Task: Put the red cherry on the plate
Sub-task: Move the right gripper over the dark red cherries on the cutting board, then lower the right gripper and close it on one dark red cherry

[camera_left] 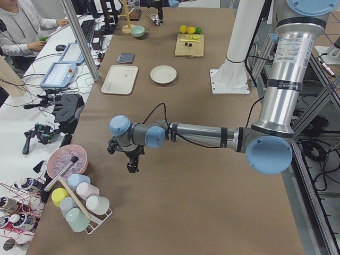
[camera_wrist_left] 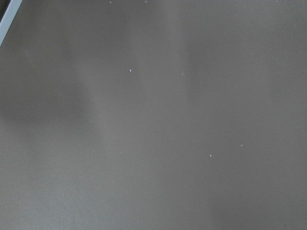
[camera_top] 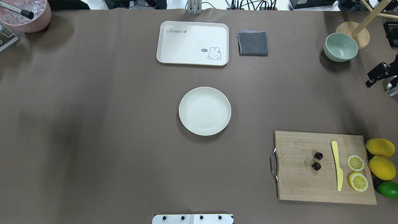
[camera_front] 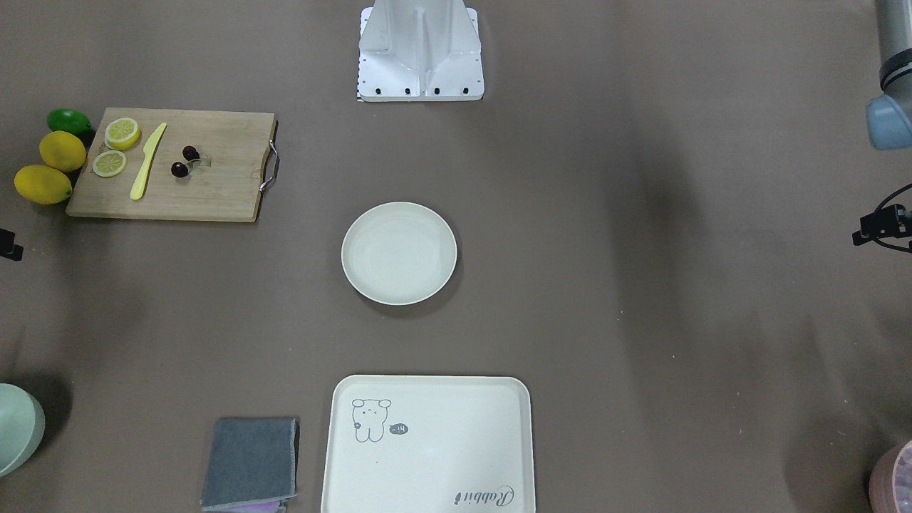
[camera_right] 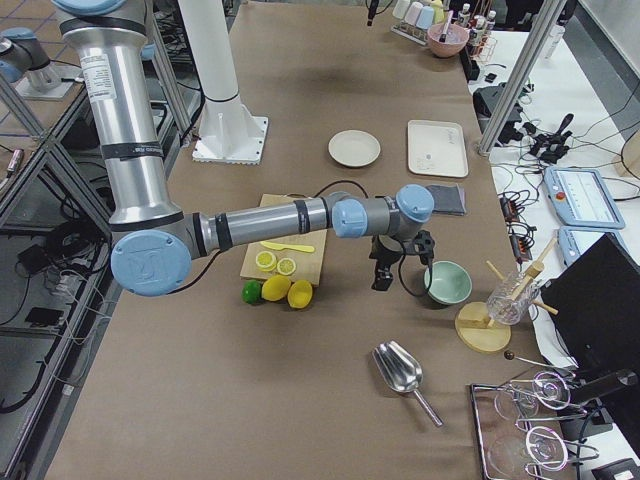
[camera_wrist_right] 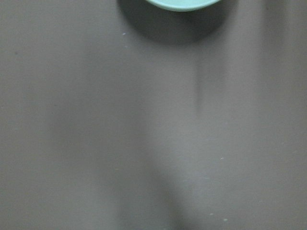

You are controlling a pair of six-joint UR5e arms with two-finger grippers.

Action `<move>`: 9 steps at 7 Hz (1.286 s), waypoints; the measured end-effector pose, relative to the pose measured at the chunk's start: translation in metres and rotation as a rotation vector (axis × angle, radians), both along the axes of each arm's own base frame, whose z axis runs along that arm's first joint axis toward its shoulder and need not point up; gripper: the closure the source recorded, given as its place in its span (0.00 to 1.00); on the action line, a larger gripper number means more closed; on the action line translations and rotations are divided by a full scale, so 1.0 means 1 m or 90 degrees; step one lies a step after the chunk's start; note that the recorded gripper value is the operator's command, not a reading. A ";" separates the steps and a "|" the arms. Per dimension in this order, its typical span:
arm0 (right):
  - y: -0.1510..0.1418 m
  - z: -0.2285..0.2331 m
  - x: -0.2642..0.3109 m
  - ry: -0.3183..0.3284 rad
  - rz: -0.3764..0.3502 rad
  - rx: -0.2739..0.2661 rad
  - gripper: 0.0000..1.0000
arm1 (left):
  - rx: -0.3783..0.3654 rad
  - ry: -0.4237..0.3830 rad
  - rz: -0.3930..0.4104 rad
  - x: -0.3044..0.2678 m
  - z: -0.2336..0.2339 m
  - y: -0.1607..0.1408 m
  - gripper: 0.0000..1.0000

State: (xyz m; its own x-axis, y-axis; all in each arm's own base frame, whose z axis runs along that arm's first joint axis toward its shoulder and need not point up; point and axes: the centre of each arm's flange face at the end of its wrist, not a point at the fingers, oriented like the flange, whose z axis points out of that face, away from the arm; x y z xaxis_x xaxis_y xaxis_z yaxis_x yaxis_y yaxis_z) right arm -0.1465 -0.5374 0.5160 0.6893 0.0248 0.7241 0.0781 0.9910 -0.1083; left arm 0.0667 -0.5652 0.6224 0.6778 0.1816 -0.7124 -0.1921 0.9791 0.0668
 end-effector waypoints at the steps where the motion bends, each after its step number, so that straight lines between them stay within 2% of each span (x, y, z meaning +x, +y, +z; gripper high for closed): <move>1: 0.022 -0.039 -0.034 -0.007 0.021 -0.026 0.01 | -0.004 0.000 -0.003 0.000 0.000 0.000 0.02; 3: 0.085 -0.095 -0.099 -0.001 0.050 -0.082 0.01 | -0.015 0.002 -0.016 0.001 -0.004 0.000 0.02; 4: 0.113 -0.110 -0.117 0.008 0.057 -0.092 0.01 | -0.016 0.002 -0.019 0.002 -0.005 0.000 0.02; 7: 0.178 -0.129 -0.100 0.019 0.065 -0.086 0.01 | -0.017 0.003 -0.026 0.003 -0.012 0.001 0.02; 9: 0.204 -0.110 -0.108 0.056 0.049 -0.064 0.00 | -0.018 0.003 -0.032 0.004 -0.016 0.001 0.02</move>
